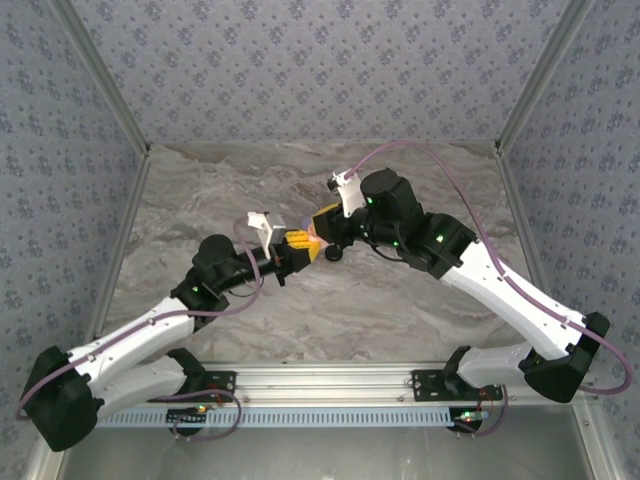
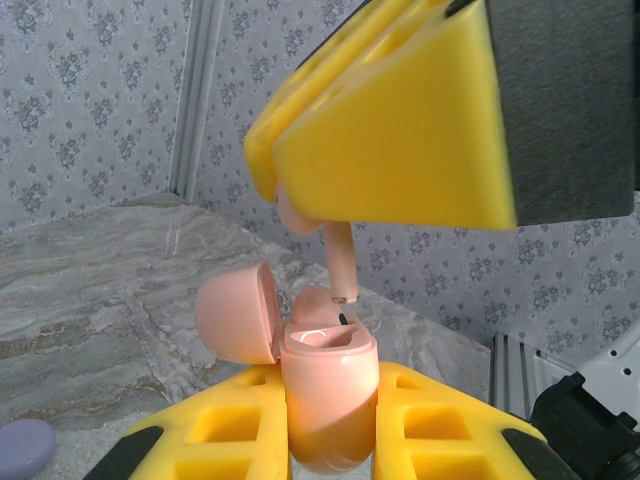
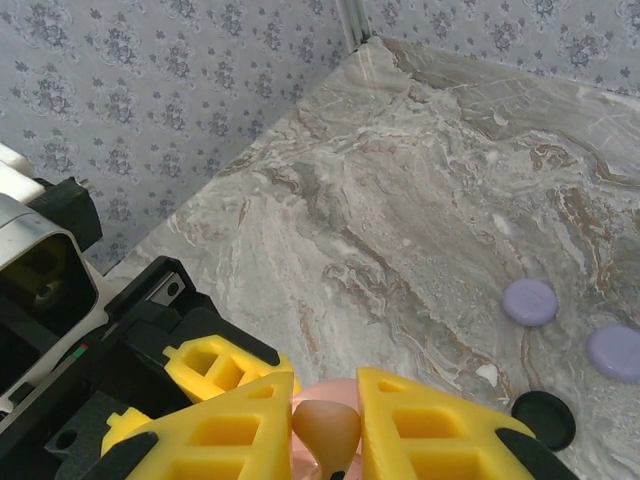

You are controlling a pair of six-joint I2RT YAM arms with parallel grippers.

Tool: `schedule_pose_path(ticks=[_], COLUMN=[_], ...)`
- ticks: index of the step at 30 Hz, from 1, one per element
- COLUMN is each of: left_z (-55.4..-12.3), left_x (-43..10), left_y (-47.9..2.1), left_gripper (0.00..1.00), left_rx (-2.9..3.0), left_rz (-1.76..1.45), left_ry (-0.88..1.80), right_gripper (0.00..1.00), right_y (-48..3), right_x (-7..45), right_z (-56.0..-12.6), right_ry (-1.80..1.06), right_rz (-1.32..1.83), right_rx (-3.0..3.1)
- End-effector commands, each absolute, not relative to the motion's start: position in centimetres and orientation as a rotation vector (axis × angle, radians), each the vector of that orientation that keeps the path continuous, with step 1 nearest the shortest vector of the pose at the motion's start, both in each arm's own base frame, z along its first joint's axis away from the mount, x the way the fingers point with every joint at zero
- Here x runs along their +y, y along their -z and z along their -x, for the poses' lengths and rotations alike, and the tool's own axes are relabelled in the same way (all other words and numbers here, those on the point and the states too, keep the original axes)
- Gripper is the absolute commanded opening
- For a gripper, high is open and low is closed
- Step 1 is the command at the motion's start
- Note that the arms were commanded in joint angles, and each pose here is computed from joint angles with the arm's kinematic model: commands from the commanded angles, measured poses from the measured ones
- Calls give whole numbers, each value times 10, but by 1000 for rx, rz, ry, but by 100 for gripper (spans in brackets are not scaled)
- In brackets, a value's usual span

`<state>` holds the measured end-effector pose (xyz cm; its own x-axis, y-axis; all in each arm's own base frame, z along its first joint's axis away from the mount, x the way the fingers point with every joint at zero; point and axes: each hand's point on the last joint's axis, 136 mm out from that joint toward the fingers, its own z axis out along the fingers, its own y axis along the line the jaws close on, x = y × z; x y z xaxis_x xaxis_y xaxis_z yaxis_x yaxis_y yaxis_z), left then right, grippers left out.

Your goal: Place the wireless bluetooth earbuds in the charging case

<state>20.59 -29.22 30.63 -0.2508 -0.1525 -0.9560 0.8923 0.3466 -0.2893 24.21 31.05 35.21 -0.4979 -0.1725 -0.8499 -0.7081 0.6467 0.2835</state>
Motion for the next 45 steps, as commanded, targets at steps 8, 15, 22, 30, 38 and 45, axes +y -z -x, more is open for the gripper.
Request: schedule_pose_path(ticks=[8, 15, 22, 30, 38, 45], left_z=[-199, -200, -203, -204, -204, -202], left_x=[-289, -289, -288, -288, -288, -288], left_y=[-342, -341, -342, -343, -345, -348], left_gripper=[0, 0, 0, 0, 0, 0], left_rx=[1371, 1373, 1380, 1383, 1375, 1356], left_rz=[-695, -693, -670, -661, -662, -671], left_ry=[1181, 1178, 1173, 1174, 1176, 1178], right_gripper=[23, 23, 23, 23, 30, 54], right_y=[-344, -343, -337, -335, -342, -388], right_x=[310, 312, 313, 316, 318, 296], right_z=[-239, -237, -235, -233, -230, -233], right_ry=[-783, -799, -793, -814, -849, -896], right_rz=[709, 718, 725, 734, 756, 675], right_rx=[2038, 2036, 2047, 2041, 2029, 1928])
